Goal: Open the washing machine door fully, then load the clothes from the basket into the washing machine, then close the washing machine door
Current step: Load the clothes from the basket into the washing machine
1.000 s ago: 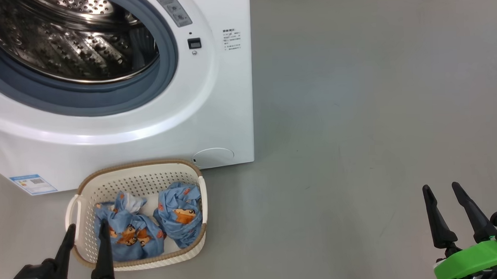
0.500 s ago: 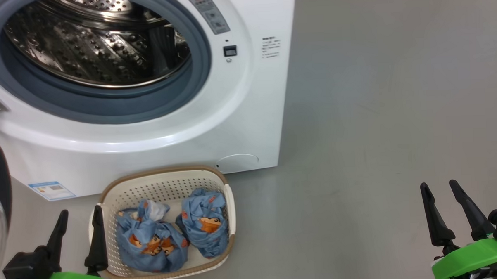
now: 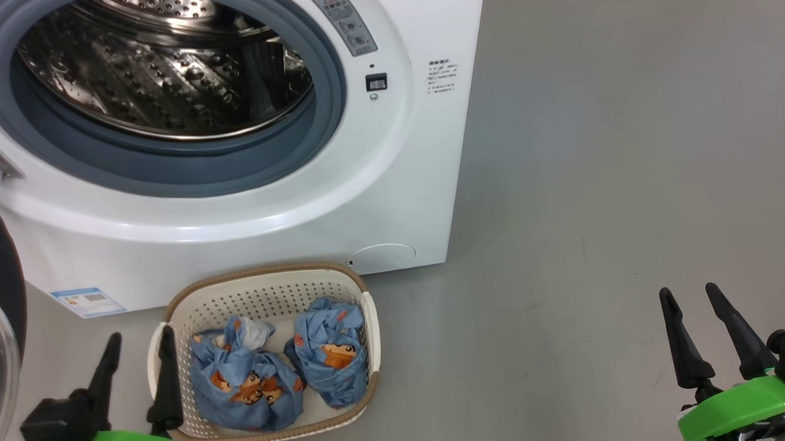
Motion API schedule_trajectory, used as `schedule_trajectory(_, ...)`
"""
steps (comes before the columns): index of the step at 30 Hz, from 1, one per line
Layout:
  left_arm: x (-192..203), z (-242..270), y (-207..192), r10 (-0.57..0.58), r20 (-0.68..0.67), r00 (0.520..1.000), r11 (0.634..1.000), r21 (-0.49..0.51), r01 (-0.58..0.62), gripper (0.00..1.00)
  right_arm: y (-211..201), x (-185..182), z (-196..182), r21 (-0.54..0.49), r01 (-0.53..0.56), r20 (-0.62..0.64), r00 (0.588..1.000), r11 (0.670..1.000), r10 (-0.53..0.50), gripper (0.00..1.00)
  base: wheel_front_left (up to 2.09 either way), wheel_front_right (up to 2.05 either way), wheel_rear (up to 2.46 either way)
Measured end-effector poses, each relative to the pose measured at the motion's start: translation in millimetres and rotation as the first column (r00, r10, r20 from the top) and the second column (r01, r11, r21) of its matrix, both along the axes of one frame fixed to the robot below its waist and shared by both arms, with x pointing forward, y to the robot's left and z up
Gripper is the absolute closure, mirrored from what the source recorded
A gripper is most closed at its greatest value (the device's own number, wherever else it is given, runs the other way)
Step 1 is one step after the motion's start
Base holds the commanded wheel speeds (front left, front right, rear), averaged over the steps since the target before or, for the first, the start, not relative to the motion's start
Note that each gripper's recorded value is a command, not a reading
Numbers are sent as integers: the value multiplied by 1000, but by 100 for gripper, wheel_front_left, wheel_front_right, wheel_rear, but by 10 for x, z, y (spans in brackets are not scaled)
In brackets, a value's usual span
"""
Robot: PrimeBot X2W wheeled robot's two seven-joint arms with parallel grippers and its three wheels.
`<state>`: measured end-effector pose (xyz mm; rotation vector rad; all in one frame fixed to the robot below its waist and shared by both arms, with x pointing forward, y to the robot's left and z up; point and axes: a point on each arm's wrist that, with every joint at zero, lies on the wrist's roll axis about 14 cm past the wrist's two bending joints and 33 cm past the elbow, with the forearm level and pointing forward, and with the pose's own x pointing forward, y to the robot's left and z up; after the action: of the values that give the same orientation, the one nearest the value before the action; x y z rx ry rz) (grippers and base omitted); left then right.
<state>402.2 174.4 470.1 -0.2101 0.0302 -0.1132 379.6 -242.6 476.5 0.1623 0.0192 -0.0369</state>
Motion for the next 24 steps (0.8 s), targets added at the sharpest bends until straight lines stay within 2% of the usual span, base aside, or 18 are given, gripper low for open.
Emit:
schedule_trajectory(9,-34,-401,-142,-28,-121,992,1000,-16,27,0,44,70,-94,10,-5,-22,1000,1000,5,0,0,0,0)
schedule_trajectory(14,99,-641,-270,-62,-187,980,998,-10,61,0,90,204,-134,15,-15,-26,1000,1000,15,0,0,0,0)
schedule_trajectory(24,436,-1368,-379,-106,-387,916,991,33,129,0,159,542,-312,26,-26,-47,999,999,27,0,0,0,0)
